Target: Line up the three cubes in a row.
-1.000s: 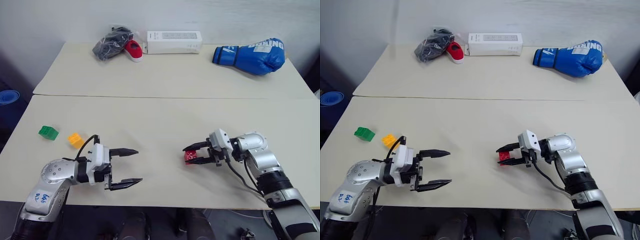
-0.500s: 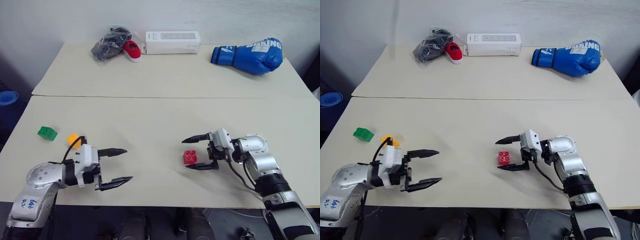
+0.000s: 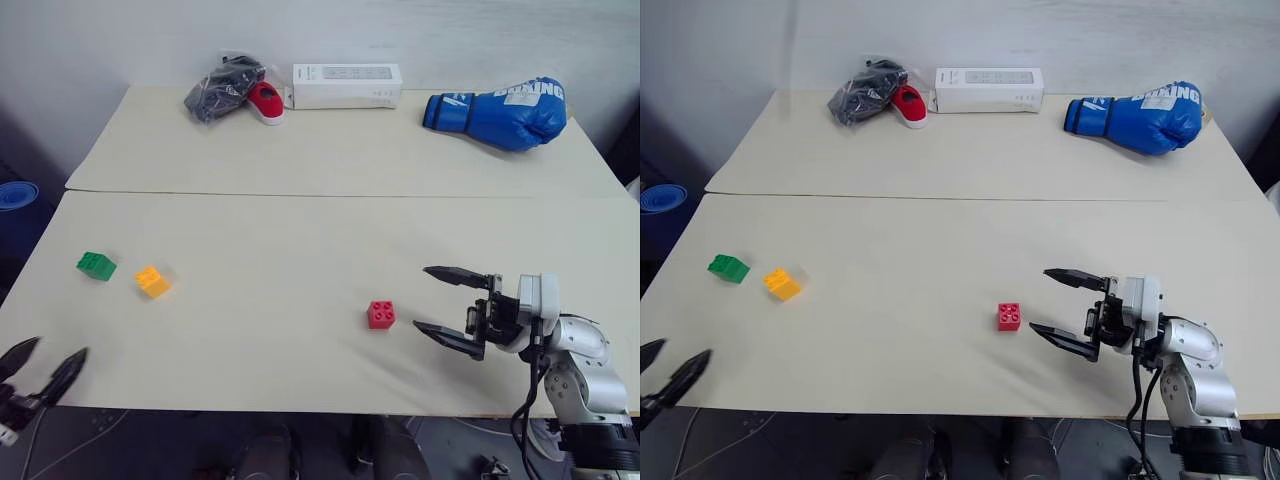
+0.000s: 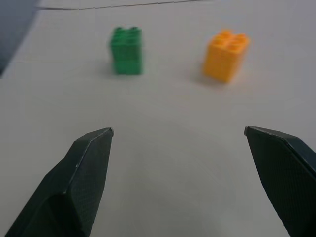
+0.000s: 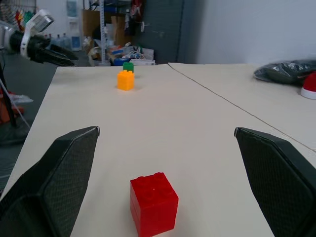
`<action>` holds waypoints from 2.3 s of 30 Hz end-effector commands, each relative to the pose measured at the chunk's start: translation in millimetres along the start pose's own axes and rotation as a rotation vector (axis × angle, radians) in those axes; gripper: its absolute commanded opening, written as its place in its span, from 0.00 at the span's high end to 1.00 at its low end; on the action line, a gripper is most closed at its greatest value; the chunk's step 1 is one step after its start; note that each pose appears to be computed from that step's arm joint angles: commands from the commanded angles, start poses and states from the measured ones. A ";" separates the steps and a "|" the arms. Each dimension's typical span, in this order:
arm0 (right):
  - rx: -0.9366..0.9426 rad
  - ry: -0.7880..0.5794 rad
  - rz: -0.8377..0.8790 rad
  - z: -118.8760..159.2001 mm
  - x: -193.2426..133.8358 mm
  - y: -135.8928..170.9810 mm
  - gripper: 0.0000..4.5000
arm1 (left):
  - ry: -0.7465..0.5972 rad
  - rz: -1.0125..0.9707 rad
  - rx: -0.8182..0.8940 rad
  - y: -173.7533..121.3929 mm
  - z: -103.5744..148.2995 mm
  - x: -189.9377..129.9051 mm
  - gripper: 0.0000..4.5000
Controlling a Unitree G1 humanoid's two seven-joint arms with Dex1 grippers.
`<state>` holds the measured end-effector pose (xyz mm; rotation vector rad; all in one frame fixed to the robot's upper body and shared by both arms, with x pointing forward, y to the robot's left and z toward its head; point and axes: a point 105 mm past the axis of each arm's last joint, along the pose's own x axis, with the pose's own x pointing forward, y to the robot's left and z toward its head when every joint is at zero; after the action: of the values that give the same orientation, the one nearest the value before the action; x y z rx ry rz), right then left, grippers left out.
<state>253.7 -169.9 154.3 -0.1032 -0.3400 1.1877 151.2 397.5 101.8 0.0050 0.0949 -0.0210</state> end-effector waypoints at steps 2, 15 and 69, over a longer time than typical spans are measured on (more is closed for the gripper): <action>-0.070 -0.075 -0.029 16.8 7.0 1.8 0.00 | -0.101 0.077 -0.010 12.9 18.7 1.4 0.00; -0.086 -0.106 0.004 17.8 17.2 6.1 0.00 | -0.030 -0.026 0.011 9.5 70.0 128.0 0.00; -0.110 0.142 -0.078 2.0 -52.9 29.9 0.00 | 0.053 -1.468 0.621 -315.8 14.1 152.3 0.67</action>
<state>211.7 -211.3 129.3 -0.2551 -0.2373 1.0777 295.2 78.7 96.8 0.5367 0.1491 -1.5229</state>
